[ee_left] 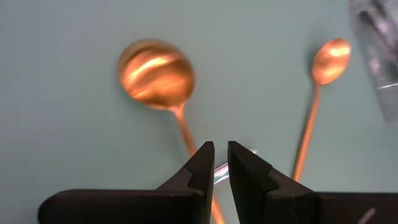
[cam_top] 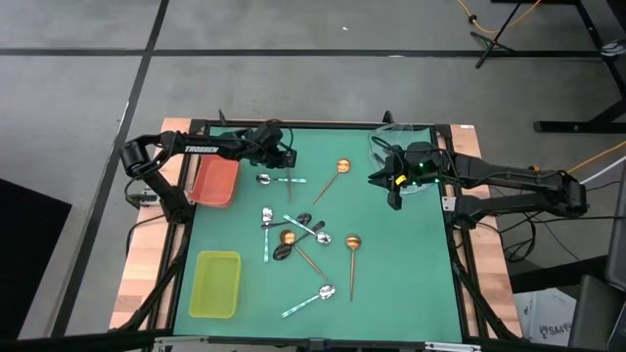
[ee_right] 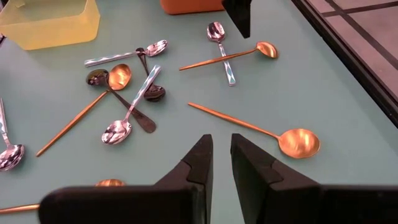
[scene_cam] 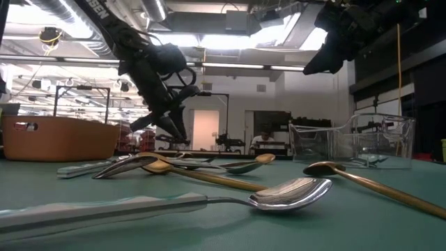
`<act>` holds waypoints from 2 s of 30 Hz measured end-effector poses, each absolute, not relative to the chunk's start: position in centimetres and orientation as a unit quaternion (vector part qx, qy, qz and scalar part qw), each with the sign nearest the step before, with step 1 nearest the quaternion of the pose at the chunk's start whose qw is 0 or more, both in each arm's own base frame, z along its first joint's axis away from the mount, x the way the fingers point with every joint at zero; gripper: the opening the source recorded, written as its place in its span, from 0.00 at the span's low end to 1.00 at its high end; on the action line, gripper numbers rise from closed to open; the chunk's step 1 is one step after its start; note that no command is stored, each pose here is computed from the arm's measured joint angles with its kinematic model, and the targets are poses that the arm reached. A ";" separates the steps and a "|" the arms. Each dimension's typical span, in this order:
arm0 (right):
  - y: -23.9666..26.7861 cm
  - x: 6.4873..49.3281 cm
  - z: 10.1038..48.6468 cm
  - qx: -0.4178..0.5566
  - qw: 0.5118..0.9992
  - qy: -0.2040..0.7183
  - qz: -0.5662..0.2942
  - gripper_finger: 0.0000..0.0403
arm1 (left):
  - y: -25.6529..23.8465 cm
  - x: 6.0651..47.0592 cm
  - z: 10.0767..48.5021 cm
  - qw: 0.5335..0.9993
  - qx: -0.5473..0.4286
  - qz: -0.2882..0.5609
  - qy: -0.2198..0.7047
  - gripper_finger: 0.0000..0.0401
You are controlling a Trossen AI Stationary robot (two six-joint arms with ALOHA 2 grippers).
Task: Sort silverware by color (type)
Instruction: Put the gold spoon into the orange bin
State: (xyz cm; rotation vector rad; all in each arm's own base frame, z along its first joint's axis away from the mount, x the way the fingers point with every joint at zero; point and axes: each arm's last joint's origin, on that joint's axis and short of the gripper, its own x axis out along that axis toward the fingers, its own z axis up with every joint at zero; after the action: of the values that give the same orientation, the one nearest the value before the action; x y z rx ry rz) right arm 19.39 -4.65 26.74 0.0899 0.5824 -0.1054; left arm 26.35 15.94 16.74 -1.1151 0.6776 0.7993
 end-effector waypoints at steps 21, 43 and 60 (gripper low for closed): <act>-4.6 19.4 26.7 0.044 0.956 0.287 -0.052 0.13 | 15.1 26.5 16.5 0.719 -0.475 0.391 0.322 0.10; -4.6 19.4 26.7 0.045 0.955 0.290 -0.052 0.13 | 15.0 28.0 13.9 0.726 -0.451 0.403 0.328 0.28; -4.6 19.4 26.7 0.045 0.955 0.290 -0.052 0.13 | 15.3 28.5 12.5 0.723 -0.452 0.404 0.330 0.27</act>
State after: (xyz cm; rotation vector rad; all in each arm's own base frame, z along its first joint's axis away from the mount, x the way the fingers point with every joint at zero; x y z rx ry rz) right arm 19.35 -4.64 26.68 0.0913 0.5892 -0.1050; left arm 28.52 15.28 12.51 -0.9981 0.7285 0.8920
